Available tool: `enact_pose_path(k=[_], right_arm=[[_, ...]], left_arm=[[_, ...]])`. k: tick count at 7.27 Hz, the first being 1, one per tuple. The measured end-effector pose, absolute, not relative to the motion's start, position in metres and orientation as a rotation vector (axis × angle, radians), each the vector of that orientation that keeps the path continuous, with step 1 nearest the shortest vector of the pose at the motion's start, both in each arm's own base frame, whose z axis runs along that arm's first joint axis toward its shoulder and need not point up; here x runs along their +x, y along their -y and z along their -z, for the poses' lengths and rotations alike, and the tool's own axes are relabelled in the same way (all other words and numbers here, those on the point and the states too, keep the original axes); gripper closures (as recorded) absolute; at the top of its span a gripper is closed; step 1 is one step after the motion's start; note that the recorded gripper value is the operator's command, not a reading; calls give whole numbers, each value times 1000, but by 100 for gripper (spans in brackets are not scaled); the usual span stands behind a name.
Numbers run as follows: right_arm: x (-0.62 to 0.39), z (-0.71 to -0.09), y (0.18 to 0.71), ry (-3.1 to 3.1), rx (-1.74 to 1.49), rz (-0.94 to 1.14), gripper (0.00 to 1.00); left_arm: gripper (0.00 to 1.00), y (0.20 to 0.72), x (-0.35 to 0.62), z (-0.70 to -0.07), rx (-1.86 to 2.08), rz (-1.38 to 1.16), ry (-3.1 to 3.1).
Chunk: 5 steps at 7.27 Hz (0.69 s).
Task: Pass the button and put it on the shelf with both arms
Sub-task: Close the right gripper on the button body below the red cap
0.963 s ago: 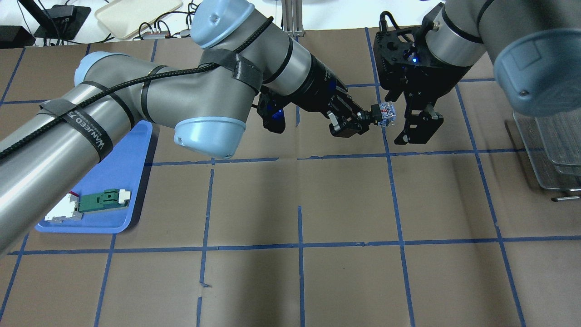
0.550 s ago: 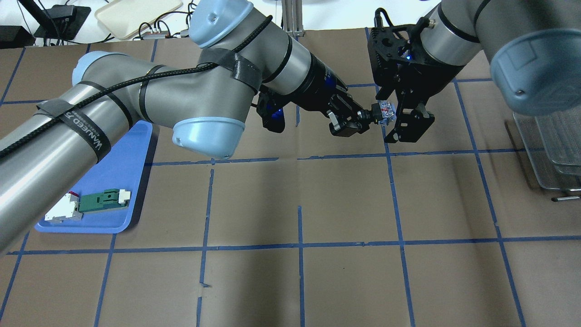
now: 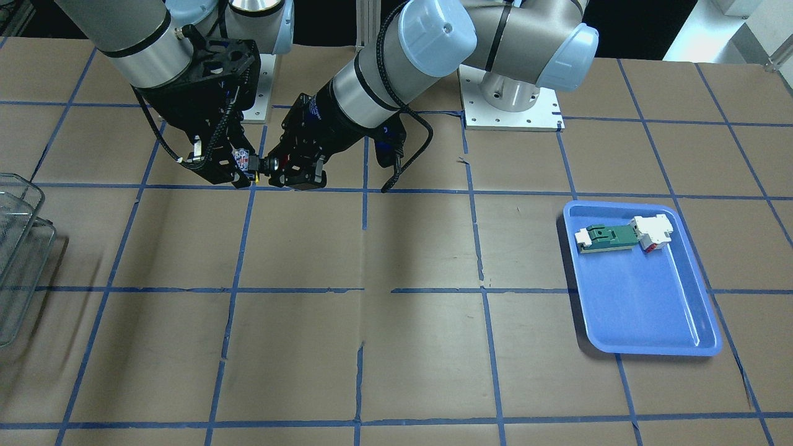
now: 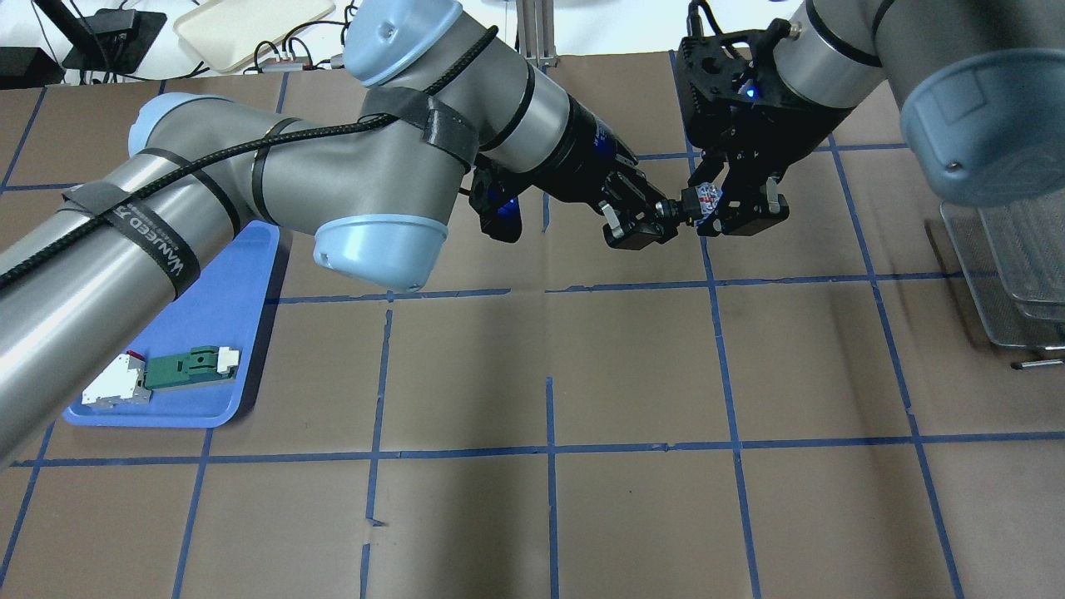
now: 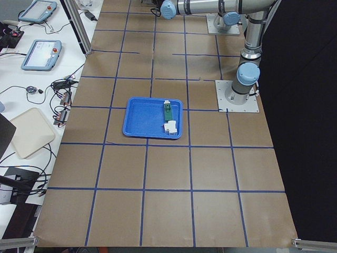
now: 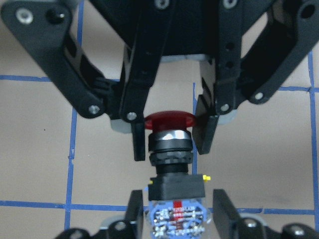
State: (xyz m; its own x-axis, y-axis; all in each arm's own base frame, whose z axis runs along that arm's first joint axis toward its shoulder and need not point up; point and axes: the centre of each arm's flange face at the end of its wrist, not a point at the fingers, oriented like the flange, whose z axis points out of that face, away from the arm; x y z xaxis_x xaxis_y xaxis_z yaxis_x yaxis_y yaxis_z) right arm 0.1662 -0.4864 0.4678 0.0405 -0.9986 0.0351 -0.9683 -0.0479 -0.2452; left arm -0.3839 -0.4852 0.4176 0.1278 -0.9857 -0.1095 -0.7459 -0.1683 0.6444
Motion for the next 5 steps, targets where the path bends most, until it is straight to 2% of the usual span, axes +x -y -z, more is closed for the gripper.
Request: enact_pose_path(k=[2,3,4,5], right_arm=[[166,-468,487,-2056,-2155,294,100],[166,-468,487,-2057,-2156,293,100],[166,-468,487,-2057,-2156,294,100],[166,-468,487,-2057,-2156,293,100]], left_arm=[[100,485,-384,-419,1974,734,1667],[51,485,-384,-419,1973,733,1667],[26,484,-383,-421,1972,730,1666],[17,483,-383,-422,1979,729,1660]])
